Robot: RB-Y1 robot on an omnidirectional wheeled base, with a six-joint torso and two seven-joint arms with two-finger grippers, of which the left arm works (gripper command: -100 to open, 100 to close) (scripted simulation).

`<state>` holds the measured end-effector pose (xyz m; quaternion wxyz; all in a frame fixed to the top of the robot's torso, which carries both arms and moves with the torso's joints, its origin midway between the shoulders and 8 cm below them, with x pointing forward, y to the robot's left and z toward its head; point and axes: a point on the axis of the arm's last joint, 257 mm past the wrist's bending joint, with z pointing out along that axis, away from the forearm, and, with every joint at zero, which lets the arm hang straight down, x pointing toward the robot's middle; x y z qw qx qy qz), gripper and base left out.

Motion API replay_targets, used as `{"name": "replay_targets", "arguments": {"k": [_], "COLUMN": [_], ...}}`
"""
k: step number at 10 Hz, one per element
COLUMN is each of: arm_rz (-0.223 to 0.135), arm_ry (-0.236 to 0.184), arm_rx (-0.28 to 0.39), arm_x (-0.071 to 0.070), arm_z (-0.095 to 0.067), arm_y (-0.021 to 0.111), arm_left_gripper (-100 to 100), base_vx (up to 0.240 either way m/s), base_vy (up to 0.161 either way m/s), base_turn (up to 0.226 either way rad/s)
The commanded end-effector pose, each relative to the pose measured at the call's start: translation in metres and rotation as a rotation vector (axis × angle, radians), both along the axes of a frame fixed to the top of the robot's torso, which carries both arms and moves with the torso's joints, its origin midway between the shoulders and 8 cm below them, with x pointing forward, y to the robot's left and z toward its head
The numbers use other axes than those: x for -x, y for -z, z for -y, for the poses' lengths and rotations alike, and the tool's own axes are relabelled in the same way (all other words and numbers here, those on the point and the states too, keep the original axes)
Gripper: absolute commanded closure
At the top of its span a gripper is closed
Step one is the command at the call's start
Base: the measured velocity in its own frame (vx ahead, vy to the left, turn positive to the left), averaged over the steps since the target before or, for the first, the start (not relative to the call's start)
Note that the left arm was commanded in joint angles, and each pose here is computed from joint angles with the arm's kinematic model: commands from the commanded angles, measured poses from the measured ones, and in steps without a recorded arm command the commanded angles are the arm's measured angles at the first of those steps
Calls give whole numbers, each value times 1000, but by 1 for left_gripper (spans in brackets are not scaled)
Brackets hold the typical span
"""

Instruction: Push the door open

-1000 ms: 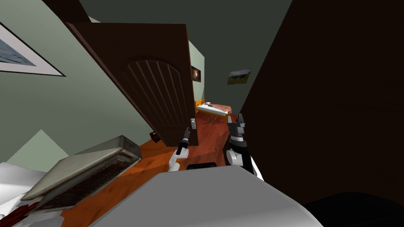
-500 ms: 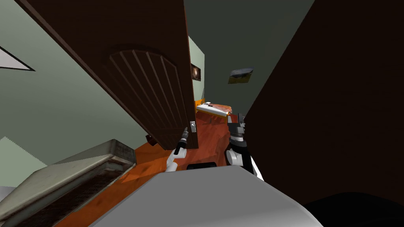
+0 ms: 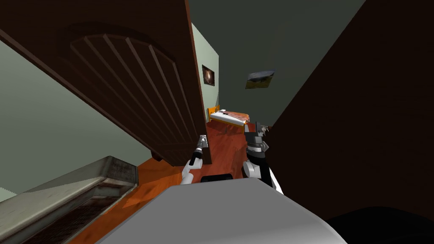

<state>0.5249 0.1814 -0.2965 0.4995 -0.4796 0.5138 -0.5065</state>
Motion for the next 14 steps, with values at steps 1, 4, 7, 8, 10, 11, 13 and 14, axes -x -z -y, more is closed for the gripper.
{"name": "replay_targets", "arguments": {"k": [1, 4, 7, 8, 10, 11, 13, 14], "arm_rz": [0, 0, 0, -6, -6, -6, -7, -8], "arm_ry": [0, 0, 0, 20, 46, 63, 91, 101], "arm_rx": [0, 0, 0, -14, -30, -37, -45, -47], "arm_x": [0, 0, 0, 3, 6, 9, 13, 15], "arm_z": [0, 0, 0, 6, 16, 22, 35, 40], "arm_y": [0, 0, 0, 3, 3, 4, 5, 5], "arm_left_gripper": [-100, 100, 100, 100, 100, 100, 100, 100], "base_vx": [46, -13, -3, 83, 161, 172, 167, 147], "base_vy": [-41, 9, 2, 3, -20, -48, -34, -23], "base_turn": [4, -7, -2, 161, 261, 261, 282, 204]}}
